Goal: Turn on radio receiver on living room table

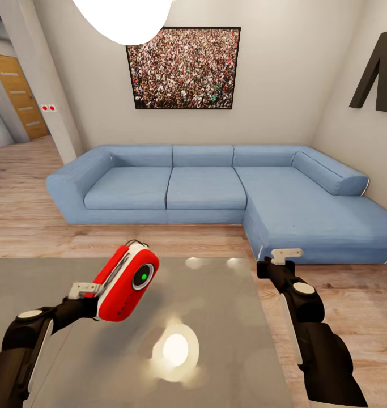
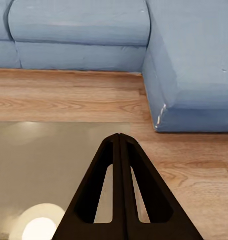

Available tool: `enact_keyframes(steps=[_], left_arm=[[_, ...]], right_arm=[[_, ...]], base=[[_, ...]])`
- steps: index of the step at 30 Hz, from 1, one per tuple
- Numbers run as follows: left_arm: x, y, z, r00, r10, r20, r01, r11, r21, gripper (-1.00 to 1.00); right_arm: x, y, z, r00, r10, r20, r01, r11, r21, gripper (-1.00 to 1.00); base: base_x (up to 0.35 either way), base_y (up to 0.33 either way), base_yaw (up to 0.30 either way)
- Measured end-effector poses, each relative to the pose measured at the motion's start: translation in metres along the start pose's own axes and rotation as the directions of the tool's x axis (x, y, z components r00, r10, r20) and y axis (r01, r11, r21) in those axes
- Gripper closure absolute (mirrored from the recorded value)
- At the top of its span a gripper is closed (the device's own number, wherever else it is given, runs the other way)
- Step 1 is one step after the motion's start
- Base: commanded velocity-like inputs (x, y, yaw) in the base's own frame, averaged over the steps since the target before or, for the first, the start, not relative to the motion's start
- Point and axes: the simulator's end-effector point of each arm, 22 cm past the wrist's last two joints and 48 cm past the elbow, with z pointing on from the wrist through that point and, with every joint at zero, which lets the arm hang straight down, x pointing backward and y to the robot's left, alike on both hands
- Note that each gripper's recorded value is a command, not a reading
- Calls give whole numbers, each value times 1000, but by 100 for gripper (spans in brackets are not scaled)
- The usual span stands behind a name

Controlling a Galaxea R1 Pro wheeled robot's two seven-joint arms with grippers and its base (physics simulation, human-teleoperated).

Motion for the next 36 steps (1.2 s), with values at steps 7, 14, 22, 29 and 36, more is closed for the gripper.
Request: enact_keyframes(steps=[7,14,22,29,36], left_arm=[[6,7,0,1000,11,-18,-11,1000,-22,100],[15,10,3,999,12,-42,-13,999,-31,100],[21,15,4,998,19,-62,-21,999,-45,100],[21,15,4,998,-9,-56,8,1000,-26,100],[34,11,7,995,-46,-94,46,999,-7,100]], right_arm=[[-1,1,0,1000,1,8,-1,1000,-2,100],[-1,1,0,1000,2,8,-2,1000,0,100],[-1,0,0,1000,1,8,-1,1000,3,100],[-1,1,0,1000,0,7,0,1000,4,100],[-2,0,0,1000,0,7,0,1000,5,100]], base=[[0,0,0],[0,0,0],[0,0,0],[0,0,0],[0,0,0]])
